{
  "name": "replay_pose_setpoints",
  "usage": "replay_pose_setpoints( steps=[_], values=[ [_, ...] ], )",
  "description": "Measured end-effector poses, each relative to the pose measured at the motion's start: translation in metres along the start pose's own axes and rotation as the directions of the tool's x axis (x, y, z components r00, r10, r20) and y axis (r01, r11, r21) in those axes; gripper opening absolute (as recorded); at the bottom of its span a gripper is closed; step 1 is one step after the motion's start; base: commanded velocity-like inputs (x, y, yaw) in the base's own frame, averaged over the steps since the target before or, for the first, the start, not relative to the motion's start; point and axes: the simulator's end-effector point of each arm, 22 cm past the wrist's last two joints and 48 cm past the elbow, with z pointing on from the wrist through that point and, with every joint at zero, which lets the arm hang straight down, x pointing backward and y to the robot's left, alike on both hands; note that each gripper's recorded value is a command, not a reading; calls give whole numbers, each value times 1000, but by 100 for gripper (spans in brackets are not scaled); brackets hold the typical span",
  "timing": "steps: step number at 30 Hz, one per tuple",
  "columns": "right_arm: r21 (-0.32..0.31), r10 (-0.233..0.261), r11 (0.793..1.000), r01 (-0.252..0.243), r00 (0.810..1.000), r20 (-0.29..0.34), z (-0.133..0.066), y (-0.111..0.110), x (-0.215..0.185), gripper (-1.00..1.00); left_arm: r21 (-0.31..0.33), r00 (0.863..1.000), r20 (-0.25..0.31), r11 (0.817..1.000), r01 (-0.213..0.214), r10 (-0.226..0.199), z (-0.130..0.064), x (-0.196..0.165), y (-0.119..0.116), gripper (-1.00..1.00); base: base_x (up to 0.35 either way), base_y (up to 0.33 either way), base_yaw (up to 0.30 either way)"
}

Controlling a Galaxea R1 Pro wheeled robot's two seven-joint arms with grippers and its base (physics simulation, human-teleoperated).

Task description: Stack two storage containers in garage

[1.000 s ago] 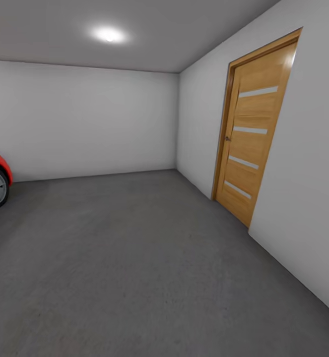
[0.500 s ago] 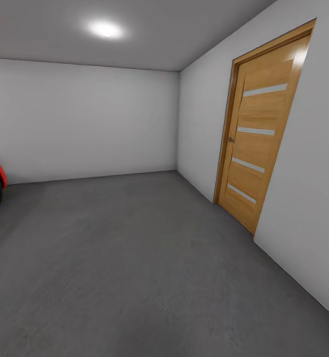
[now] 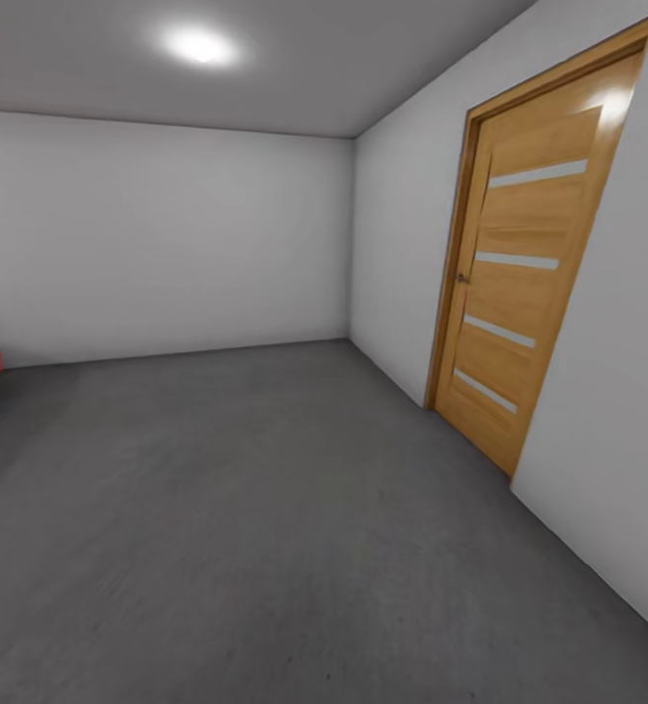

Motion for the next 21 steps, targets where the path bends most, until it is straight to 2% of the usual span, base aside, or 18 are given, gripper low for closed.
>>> replay_pose_setpoints(
  steps=[9, 17, 21],
  values=[
    [-4, -22, 1000, 22, 1000, 2, 0, 2, -1, 100, 0, 1000, 2, 1000, -1, 1, 0, -1, 0, 100, 331, 0, 0],
    [-2, -7, 1000, 7, 1000, 4, 0, 2, -1, 100, 0, 1000, 4, 1000, 0, 0, 0, -1, 0, 100, 331, 0, -4],
    [-1, 0, 1000, 0, 1000, 4, 0, 1, -1, 100, -1, 1000, 4, 1000, 1, -1, 0, -1, 0, 100, 331, 0, -126]
  ],
)
